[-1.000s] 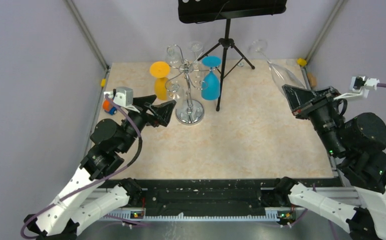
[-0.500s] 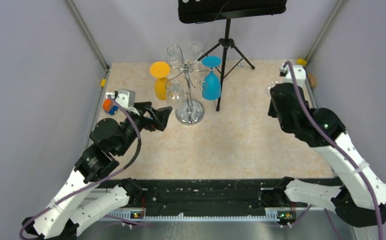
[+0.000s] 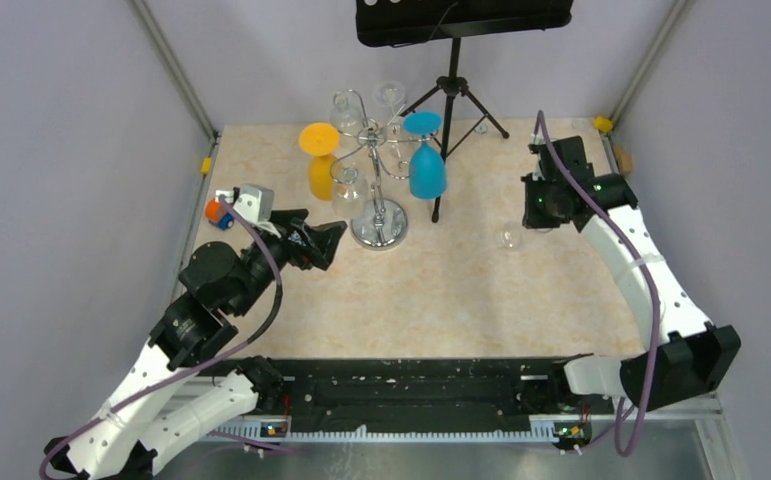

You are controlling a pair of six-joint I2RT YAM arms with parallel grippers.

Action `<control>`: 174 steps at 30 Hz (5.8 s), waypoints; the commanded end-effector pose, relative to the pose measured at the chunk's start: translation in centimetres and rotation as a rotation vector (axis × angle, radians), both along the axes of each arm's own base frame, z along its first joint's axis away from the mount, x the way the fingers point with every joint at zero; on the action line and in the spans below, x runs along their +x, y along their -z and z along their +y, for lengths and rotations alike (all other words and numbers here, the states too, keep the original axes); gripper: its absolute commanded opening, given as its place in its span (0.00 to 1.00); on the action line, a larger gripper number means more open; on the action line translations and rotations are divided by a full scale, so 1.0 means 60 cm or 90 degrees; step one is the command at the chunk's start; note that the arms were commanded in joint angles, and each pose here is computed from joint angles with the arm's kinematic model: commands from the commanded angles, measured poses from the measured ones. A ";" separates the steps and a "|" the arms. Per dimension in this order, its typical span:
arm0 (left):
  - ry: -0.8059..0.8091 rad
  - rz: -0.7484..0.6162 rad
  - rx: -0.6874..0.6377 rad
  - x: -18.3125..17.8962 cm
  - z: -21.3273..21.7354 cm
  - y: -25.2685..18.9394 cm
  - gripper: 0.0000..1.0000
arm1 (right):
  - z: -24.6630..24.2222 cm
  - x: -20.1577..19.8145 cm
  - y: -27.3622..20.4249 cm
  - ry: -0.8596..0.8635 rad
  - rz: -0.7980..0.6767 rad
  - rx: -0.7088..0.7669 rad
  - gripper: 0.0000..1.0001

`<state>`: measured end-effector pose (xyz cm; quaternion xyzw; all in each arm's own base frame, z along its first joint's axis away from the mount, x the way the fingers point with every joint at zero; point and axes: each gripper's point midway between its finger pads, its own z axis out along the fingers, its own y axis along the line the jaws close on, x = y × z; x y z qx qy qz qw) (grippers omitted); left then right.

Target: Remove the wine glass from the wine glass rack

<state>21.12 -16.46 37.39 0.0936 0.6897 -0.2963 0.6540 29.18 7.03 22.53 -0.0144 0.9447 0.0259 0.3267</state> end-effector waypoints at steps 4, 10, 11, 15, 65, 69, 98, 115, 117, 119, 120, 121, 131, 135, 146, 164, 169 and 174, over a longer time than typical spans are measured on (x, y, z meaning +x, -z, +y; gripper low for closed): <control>0.010 -0.034 -0.005 -0.004 -0.001 -0.016 0.85 | 0.005 0.037 -0.029 -0.040 -0.003 -0.026 0.00; 0.009 -0.039 0.002 -0.006 0.002 -0.015 0.85 | 0.009 0.059 -0.027 -0.050 0.014 -0.038 0.00; 0.010 -0.039 0.002 -0.007 0.002 -0.016 0.85 | 0.014 0.063 -0.026 -0.058 0.016 -0.034 0.00; 0.011 -0.042 0.005 -0.008 0.002 -0.016 0.85 | 0.029 0.074 -0.010 -0.079 0.042 -0.020 0.00; -0.010 0.064 -0.108 0.006 -0.014 -0.065 0.60 | 0.154 0.067 -0.208 -0.138 -0.248 0.288 0.44; -0.077 0.092 -0.147 0.030 0.000 -0.080 0.69 | 0.157 0.007 -0.219 -0.146 -0.270 0.359 0.48; -0.074 0.215 -0.207 0.144 0.003 -0.043 0.86 | 0.189 -0.133 -0.238 -0.220 -0.273 0.571 0.49; -0.013 0.256 -0.237 0.149 -0.029 -0.026 0.56 | 0.189 -0.133 -0.229 -0.200 -0.268 0.591 0.48; -0.016 0.261 -0.240 0.150 -0.029 -0.022 0.54 | 0.188 -0.133 -0.227 -0.198 -0.267 0.590 0.48; -0.014 0.264 -0.248 0.151 -0.031 -0.019 0.51 | 0.188 -0.133 -0.225 -0.195 -0.266 0.591 0.47; -0.009 0.266 -0.254 0.150 -0.033 -0.017 0.49 | 0.188 -0.134 -0.224 -0.195 -0.266 0.593 0.47; -0.008 0.265 -0.263 0.150 -0.034 -0.017 0.48 | 0.188 -0.134 -0.224 -0.194 -0.265 0.594 0.47; -0.013 0.259 -0.313 0.136 -0.026 -0.034 0.37 | 0.183 -0.140 -0.224 -0.181 -0.273 0.604 0.47; 0.009 0.271 -0.338 0.125 -0.033 -0.033 0.40 | 0.182 -0.142 -0.224 -0.178 -0.274 0.606 0.46; -0.042 0.231 -0.334 0.135 -0.009 -0.046 0.37 | 0.177 -0.147 -0.222 -0.167 -0.276 0.608 0.46; -0.026 0.224 -0.227 0.173 -0.018 -0.052 0.32 | 0.178 -0.151 -0.219 -0.177 -0.270 0.603 0.43; -0.048 0.227 -0.219 0.180 -0.010 -0.038 0.34 | 0.178 -0.152 -0.218 -0.177 -0.268 0.602 0.42; -0.051 0.223 -0.211 0.180 -0.008 -0.035 0.35 | 0.180 -0.152 -0.215 -0.180 -0.264 0.602 0.42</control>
